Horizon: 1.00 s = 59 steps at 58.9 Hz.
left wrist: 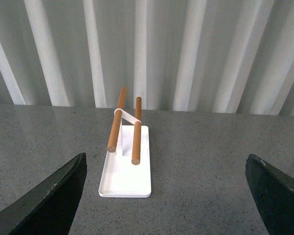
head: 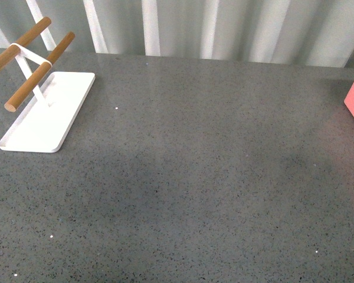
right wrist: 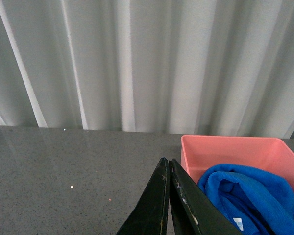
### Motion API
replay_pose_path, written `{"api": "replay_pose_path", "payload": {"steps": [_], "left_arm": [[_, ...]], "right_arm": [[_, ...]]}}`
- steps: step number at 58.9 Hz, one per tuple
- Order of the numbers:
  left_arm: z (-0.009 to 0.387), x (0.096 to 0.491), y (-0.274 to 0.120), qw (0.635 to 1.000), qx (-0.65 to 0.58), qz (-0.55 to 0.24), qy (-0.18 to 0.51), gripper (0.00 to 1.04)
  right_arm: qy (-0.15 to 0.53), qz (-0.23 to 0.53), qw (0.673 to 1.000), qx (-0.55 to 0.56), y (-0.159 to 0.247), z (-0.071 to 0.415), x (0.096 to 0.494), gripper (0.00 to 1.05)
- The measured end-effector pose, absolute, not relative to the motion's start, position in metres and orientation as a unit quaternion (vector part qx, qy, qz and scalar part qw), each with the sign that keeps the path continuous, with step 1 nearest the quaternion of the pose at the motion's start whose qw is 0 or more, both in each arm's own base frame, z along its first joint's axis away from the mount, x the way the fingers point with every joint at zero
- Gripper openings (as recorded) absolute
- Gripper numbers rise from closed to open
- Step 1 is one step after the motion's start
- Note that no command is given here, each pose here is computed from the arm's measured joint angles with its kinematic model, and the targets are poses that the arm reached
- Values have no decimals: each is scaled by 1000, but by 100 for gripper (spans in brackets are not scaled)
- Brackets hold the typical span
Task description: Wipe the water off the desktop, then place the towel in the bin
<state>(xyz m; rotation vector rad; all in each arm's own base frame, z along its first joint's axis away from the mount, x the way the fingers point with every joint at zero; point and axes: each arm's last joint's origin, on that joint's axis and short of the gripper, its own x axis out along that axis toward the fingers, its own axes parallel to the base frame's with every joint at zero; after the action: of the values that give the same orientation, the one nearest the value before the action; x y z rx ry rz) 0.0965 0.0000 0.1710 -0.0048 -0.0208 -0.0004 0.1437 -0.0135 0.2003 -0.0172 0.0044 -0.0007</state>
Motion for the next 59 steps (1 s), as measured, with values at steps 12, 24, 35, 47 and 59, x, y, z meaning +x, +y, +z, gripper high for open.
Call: {"api": "replay_pose_path", "payload": {"steps": [12, 24, 35, 47, 59], "left_arm": [[171, 97, 0, 1000, -2, 0, -10, 98], [171, 97, 0, 1000, -2, 0, -10, 98], [171, 97, 0, 1000, -2, 0, -10, 98], [171, 97, 0, 1000, -2, 0, -10, 98], [171, 97, 0, 1000, -2, 0, -10, 98]], "right_arm": [[3, 1, 1000, -9, -1, 189, 134, 3], [1, 2, 1000, -9, 0, 183, 126, 3], [1, 2, 1000, -9, 0, 177, 121, 3], [-10, 2, 1000, -9, 0, 173, 116, 3], [-12, 2, 1000, -9, 0, 173, 112, 3]]}}
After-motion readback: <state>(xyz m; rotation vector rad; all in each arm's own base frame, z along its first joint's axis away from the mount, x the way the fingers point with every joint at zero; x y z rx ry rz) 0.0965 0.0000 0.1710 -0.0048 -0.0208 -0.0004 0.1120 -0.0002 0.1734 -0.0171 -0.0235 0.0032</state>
